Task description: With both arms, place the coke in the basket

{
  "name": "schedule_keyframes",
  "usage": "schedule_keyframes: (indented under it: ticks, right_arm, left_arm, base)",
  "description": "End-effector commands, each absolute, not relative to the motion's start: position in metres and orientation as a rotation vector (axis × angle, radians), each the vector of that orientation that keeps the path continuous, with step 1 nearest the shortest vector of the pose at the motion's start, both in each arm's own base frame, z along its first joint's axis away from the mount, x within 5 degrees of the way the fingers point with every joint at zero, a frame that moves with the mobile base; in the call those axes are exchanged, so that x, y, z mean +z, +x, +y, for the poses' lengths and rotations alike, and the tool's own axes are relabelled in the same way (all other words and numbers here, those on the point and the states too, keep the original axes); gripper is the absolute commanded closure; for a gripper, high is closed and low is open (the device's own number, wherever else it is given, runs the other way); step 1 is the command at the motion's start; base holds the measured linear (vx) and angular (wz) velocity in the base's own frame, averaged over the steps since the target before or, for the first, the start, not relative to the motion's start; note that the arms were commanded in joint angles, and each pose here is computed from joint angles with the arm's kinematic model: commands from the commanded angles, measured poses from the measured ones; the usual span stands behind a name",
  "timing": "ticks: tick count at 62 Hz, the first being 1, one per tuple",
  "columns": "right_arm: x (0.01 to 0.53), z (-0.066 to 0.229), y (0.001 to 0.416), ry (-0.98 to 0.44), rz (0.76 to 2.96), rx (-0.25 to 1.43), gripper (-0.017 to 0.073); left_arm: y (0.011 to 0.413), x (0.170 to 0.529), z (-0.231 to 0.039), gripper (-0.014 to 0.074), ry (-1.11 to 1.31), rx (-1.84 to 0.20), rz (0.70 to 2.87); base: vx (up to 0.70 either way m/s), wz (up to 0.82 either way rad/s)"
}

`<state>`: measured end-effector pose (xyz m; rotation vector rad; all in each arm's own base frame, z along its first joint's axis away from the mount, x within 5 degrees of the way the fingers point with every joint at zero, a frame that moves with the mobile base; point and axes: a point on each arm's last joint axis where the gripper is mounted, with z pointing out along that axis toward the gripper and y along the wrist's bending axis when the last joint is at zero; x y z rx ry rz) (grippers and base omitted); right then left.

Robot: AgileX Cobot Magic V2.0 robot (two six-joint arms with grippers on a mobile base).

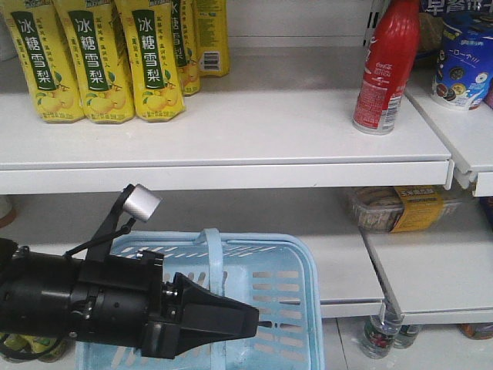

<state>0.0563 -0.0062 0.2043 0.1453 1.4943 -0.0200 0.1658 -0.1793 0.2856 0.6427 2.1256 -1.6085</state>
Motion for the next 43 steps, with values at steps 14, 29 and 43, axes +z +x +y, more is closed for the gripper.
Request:
schedule_keyframes:
  ticks: [14,29,43]
  right_arm:
    - [0.209,-0.005,0.055,0.127,1.420,-0.024,0.0567]
    - [0.216,-0.005,0.054,0.193,1.335,0.074,0.0567]
    - [0.235,-0.010,0.046,0.549,1.003,0.579,0.0567]
  left_arm:
    - [0.161,0.306,-0.180,0.0600,0.635,-1.694,2.015]
    - [0.161,0.306,-0.180,0.0600,0.635,-1.694,2.015]
    - [0.161,0.306,-0.180,0.0600,0.636,-1.694,2.015]
  base:
    - [0.00,0.00]
    - [0.00,0.00]
    - [0.00,0.00]
